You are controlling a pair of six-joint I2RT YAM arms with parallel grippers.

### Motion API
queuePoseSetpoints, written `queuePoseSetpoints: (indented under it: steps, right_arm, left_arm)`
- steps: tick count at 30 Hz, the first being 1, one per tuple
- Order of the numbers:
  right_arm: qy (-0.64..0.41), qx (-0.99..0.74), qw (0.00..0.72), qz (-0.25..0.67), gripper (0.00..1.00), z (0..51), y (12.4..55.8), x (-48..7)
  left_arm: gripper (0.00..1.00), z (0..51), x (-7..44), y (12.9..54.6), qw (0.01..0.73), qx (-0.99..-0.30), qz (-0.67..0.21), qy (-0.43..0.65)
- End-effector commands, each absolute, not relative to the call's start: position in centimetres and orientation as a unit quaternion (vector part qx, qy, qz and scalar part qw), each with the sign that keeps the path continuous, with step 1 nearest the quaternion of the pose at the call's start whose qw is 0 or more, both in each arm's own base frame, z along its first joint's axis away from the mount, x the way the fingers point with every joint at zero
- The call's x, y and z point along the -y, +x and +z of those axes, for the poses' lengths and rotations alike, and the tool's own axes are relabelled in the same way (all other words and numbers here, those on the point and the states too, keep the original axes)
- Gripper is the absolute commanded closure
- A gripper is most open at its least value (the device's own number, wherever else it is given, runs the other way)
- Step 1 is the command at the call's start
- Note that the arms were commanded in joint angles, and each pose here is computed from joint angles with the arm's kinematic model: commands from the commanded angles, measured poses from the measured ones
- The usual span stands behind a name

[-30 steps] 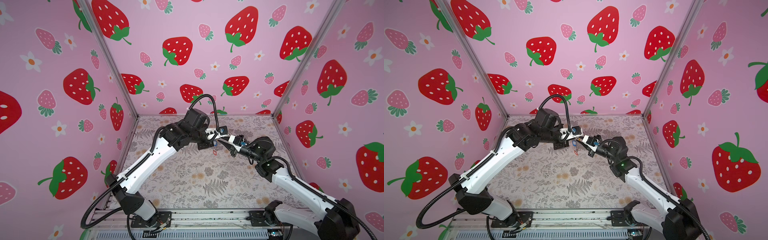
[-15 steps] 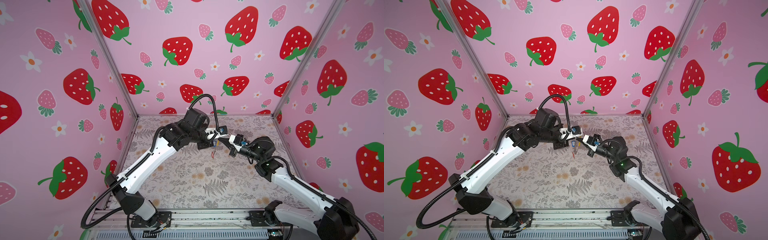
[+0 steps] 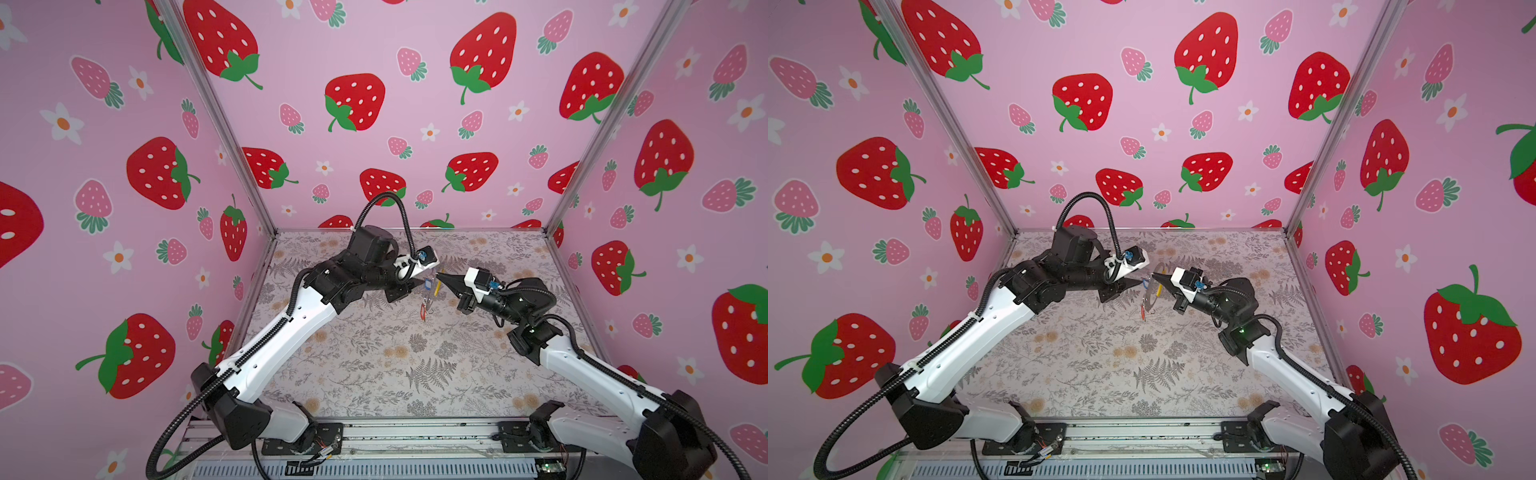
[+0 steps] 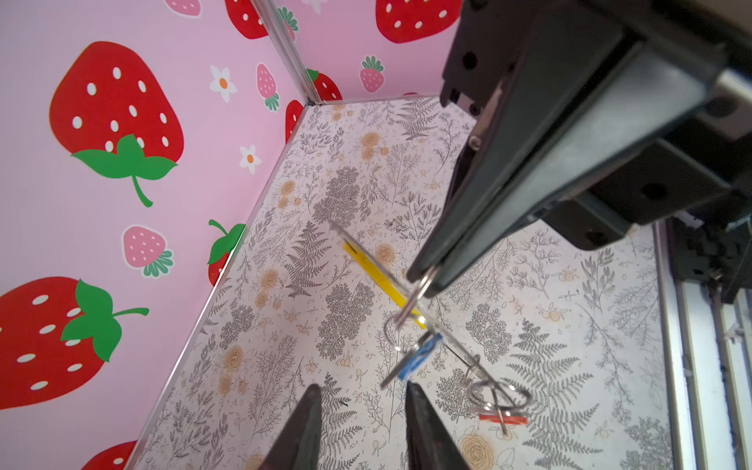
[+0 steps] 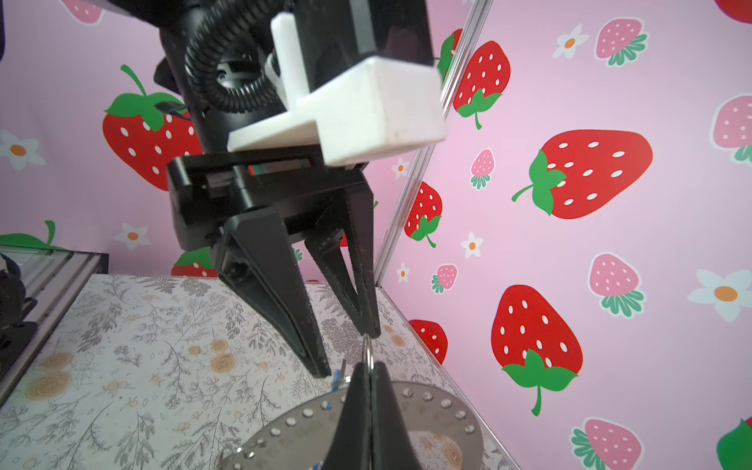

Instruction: Put the keys on the keyring

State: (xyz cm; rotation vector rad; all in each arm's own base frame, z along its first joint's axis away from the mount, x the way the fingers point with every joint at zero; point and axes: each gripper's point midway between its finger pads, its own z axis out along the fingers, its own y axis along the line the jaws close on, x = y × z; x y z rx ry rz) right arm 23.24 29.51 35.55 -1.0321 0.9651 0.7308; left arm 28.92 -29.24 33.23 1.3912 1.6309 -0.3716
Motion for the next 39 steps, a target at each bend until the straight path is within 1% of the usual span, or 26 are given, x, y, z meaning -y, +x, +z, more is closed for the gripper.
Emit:
queuePoseSetpoints:
  steps: [1, 2, 4, 9, 16, 20, 22, 23, 24, 34, 39]
  right_arm:
    - [-0.452, -0.404, 0.716, 0.346, 1.00, 37.4, 22.4, -29.5]
    - [-0.452, -0.404, 0.715, 0.348, 1.00, 37.3, 22.5, -29.5]
    - [-0.450, -0.402, 0.715, 0.352, 1.00, 37.5, 22.5, -29.6]
    - [-0.440, -0.397, 0.719, 0.362, 1.00, 38.0, 22.4, -29.5]
    - [-0.434, -0.388, 0.726, 0.368, 1.00, 38.7, 22.2, -29.3]
    - [-0.435, -0.383, 0.722, 0.379, 1.00, 38.8, 21.9, -29.4]
    - [-0.435, -0.382, 0.718, 0.386, 1.00, 38.7, 21.8, -29.5]
    - [-0.435, -0.382, 0.717, 0.388, 1.00, 38.6, 21.8, -29.6]
    - [-0.435, -0.381, 0.716, 0.391, 1.00, 38.5, 21.7, -29.6]
    - [-0.427, -0.380, 0.714, 0.404, 1.00, 38.3, 21.6, -29.6]
    - [-0.431, -0.391, 0.710, 0.396, 1.00, 37.6, 22.0, -29.7]
  left_arm:
    - [0.63, 35.8, 30.0, 28.4, 0.508, -0.640, -0.198, 0.542]
    - [0.63, 35.9, 30.1, 28.4, 0.510, -0.638, -0.204, 0.540]
    - [0.68, 35.9, 30.6, 27.9, 0.507, -0.631, -0.222, 0.544]
    - [0.73, 35.4, 31.2, 27.4, 0.492, -0.626, -0.244, 0.554]
    - [0.80, 34.7, 31.4, 27.2, 0.481, -0.624, -0.247, 0.564]
    - [0.90, 34.7, 31.7, 26.9, 0.478, -0.614, -0.258, 0.573]
    - [0.93, 34.7, 31.8, 26.8, 0.476, -0.612, -0.260, 0.575]
    - [0.98, 34.7, 31.9, 26.7, 0.474, -0.609, -0.262, 0.579]
    - [1.00, 34.7, 31.9, 26.6, 0.472, -0.608, -0.264, 0.581]
    - [1.00, 34.4, 32.5, 25.2, 0.447, -0.588, -0.297, 0.605]
    - [1.00, 34.8, 32.8, 25.1, 0.449, -0.581, -0.299, 0.610]
